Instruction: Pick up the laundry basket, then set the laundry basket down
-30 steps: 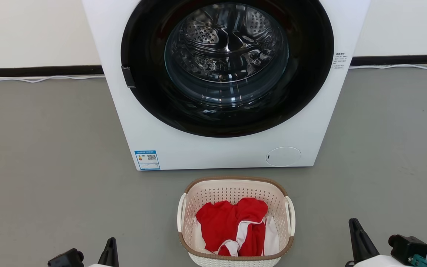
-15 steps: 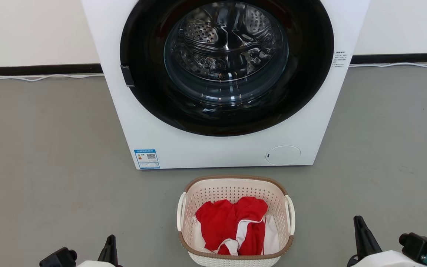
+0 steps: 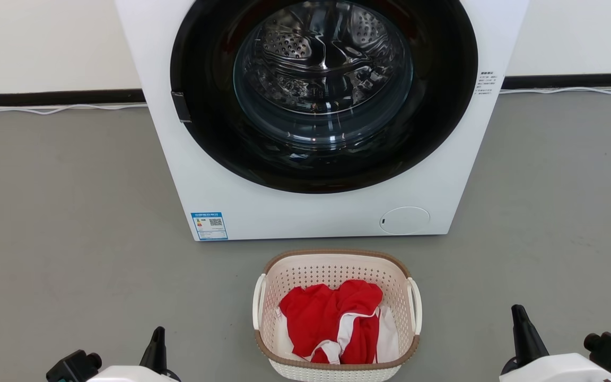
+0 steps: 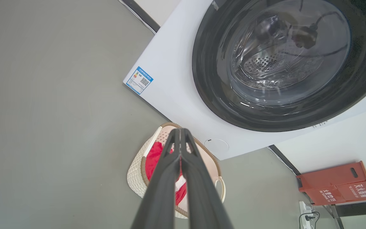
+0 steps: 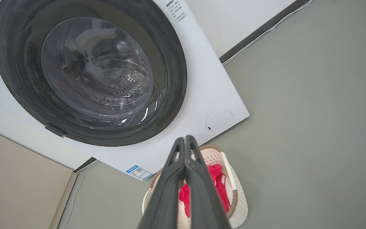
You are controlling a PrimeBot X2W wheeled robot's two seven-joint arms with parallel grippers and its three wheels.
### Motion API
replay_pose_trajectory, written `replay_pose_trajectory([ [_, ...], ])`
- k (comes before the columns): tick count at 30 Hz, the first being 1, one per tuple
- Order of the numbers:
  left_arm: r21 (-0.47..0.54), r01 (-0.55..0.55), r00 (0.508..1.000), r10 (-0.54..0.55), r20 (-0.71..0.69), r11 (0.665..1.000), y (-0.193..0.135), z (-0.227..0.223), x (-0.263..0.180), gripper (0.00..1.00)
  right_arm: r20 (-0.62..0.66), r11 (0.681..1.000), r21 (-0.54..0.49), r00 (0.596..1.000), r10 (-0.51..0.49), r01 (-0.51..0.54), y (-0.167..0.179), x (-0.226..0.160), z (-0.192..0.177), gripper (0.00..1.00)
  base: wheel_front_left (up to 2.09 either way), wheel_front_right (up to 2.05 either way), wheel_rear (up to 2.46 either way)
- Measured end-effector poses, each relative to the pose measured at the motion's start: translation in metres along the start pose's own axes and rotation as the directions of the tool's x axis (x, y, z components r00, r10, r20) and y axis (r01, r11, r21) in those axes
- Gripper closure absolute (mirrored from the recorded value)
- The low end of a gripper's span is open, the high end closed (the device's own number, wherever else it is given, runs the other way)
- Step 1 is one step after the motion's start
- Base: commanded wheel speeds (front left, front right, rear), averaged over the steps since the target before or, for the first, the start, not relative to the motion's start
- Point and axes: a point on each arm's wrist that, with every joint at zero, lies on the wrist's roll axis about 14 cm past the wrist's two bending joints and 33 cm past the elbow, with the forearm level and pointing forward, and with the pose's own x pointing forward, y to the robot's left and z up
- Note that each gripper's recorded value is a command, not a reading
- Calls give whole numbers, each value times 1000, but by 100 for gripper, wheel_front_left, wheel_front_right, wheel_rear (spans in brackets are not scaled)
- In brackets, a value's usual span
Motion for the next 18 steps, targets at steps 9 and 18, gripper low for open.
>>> replay_pose_trajectory([
  [9, -95, 8, 1000, -9, -12, 995, -3, 1, 1, 100, 15, 994, 110, 1000, 3, -5, 4, 4, 7, 100, 0, 0, 0],
  [18, -203, 26, 1000, -29, -12, 979, -7, 4, 3, 100, 11, 973, 232, 1000, 0, -2, 4, 5, 9, 100, 0, 0, 0],
])
